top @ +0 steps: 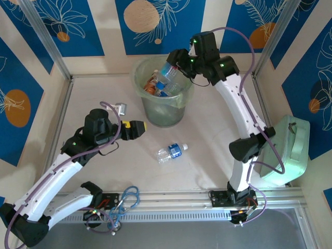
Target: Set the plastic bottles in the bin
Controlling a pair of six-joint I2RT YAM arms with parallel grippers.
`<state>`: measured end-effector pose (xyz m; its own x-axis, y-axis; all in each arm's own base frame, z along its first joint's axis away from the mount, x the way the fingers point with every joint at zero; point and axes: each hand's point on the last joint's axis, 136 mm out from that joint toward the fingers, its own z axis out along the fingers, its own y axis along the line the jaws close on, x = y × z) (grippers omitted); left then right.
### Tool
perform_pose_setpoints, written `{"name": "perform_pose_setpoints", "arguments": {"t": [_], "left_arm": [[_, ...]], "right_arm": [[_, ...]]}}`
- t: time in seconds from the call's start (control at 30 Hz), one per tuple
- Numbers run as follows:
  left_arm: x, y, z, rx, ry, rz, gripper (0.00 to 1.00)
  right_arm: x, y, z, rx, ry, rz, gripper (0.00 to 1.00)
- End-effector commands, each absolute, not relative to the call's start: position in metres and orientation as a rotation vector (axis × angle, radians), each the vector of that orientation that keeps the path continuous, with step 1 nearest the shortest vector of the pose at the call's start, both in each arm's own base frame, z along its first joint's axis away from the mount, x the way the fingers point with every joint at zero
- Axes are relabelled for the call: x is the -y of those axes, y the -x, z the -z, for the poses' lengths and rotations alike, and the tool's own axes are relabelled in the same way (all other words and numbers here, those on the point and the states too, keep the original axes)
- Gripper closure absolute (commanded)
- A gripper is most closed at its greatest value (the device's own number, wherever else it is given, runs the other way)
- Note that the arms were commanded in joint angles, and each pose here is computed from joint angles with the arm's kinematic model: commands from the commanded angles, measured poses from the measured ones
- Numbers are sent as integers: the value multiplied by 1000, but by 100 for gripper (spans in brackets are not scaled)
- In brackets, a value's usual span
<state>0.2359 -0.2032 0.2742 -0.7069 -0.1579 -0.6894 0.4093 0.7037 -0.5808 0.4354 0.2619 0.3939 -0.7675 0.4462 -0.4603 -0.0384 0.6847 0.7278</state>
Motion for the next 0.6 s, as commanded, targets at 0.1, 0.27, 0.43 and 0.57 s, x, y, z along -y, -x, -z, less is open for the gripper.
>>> {"name": "perform_pose_setpoints", "arguments": {"t": [0.1, 0.27, 0.43, 0.57], "left_arm": [[196, -236, -251, -2196, -216, 896, 14], [196, -235, -245, -2206, -218, 889, 15], [195, -233, -240, -2219, -247, 869, 11], [196, -233, -234, -2232, -268, 865, 11]], "right_arm": [[-277, -441, -374, -2325, -308, -1012, 42], [-283, -453, -362, -2354, -321, -1023, 33], [-280, -453, -355, -2380, -329, -943, 18], [-272, -450, -366, -2346, -333, -918, 17]]}}
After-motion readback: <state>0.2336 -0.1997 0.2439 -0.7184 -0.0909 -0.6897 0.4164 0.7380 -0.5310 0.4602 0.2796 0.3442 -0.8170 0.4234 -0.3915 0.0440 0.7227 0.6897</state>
